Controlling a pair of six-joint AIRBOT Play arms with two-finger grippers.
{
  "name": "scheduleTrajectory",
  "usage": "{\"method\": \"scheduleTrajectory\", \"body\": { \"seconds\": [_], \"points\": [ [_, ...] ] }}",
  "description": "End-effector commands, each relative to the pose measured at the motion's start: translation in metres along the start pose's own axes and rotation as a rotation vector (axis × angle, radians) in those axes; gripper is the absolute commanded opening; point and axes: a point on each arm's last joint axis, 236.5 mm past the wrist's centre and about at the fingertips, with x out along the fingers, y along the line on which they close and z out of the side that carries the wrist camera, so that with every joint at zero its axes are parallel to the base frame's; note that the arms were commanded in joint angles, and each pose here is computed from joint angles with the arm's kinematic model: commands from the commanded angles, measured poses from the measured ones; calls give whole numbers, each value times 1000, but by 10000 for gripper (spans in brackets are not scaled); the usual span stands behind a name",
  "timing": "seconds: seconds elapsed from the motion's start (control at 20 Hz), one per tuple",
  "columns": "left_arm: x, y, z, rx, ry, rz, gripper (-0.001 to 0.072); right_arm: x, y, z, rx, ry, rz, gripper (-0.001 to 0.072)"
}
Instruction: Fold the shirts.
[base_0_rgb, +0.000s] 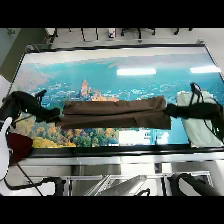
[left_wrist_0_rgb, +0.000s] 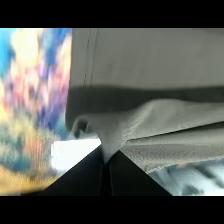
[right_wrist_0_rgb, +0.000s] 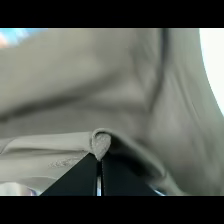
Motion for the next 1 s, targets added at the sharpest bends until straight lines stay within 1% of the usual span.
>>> {"method": "scheduleTrajectory", "body": {
  "seconds": [0.0, 0.25, 0.5, 0.55, 0.6, 0.65, 0.7, 0.75, 0.8, 0.85, 0.9, 0.95],
  "points": [
    [2, -8, 48, -19, -32, -15, 13, 47, 12, 47, -10, 10, 32, 18],
    [33, 1, 86, -30, 6, -26, 14, 93, -6, 58, 17, 73, 16, 18],
    [46, -12, 103, 16, 32, -27, 15, 93, -11, 58, 7, 78, 1, 19],
    [44, -18, 109, 33, 17, -26, 65, 90, -9, 60, 3, 74, 3, 20],
    [42, -24, 113, 48, 1, -25, 297, 86, -8, 61, -1, 77, 7, 32],
    [39, -31, 117, 64, -13, -25, 553, 83, -6, 61, -5, 88, 12, 163],
    [36, -38, 118, 78, -18, -25, 652, 79, -6, 60, -17, 108, 12, 386],
    [33, -45, 117, 97, -13, -26, 671, 74, -7, 58, -50, 131, 13, 516],
    [28, -51, 115, 111, -2, -27, 670, 67, -9, 56, -85, 162, 10, 574],
    [21, -56, 113, 128, 6, -26, 670, 57, -15, 55, -100, 197, -4, 664],
    [13, -60, 113, 138, 5, -27, 670, 48, -21, 53, -107, 231, -17, 697],
    [3, -63, 113, 145, 4, -26, 670, 39, -29, 51, -100, 259, -25, 700]
  ]
}}
